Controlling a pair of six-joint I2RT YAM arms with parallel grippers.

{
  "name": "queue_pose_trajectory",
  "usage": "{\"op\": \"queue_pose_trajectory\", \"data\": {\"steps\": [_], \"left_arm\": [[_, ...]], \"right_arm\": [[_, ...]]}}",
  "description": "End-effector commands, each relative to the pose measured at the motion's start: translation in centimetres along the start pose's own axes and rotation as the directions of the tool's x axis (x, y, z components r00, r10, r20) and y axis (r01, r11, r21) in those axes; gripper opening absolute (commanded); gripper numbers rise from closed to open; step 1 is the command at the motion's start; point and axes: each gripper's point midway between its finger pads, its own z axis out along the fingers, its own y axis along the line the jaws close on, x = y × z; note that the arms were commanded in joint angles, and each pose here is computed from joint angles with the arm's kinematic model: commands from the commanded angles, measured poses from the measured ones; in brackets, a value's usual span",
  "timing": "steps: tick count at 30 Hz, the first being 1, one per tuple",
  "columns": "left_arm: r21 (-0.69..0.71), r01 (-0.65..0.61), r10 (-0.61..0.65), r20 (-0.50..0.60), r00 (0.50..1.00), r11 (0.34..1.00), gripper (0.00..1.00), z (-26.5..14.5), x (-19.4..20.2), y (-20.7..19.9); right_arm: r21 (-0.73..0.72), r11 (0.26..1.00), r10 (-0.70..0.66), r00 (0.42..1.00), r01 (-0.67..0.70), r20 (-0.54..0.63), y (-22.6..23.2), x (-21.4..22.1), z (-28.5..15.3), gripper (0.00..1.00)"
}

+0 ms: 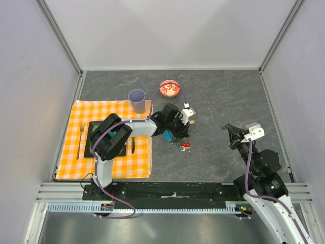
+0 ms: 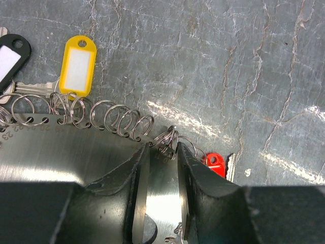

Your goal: Put the keys on the keyring

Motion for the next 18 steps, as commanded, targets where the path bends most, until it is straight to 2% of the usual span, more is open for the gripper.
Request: {"op": "queue_pose_trajectory", "data": {"steps": [1, 14, 16, 18], "left_arm": [[0.035, 0.000, -0.002, 0.053, 0.999, 0.999, 0.35, -0.5, -1.9, -0.8], [0.016, 0.003, -0.003, 0.007, 1.000, 1.000, 0.36, -0.4, -0.3, -0.6], [0.005, 0.002, -0.002, 0.005, 1.000, 1.000, 0.35, -0.6, -0.2, -0.4], [-0.024, -0.003, 0.003, 0.008, 1.000, 1.000, 0.26, -1.0, -0.5, -0.1]], "right_arm": [[-0.007, 1.000, 0.014, 0.999, -0.014, 0.049, 0.1, -1.2, 0.0, 0.00], [-0.008, 1.000, 0.014, 0.999, -0.014, 0.046, 0.2, -1.1, 0.0, 0.00], [-0.011, 1.000, 0.013, 0.999, -0.012, 0.048, 0.2, -1.1, 0.0, 0.00], [-0.010, 1.000, 0.012, 0.999, -0.012, 0.045, 0.2, -1.1, 0.1, 0.00]]}}
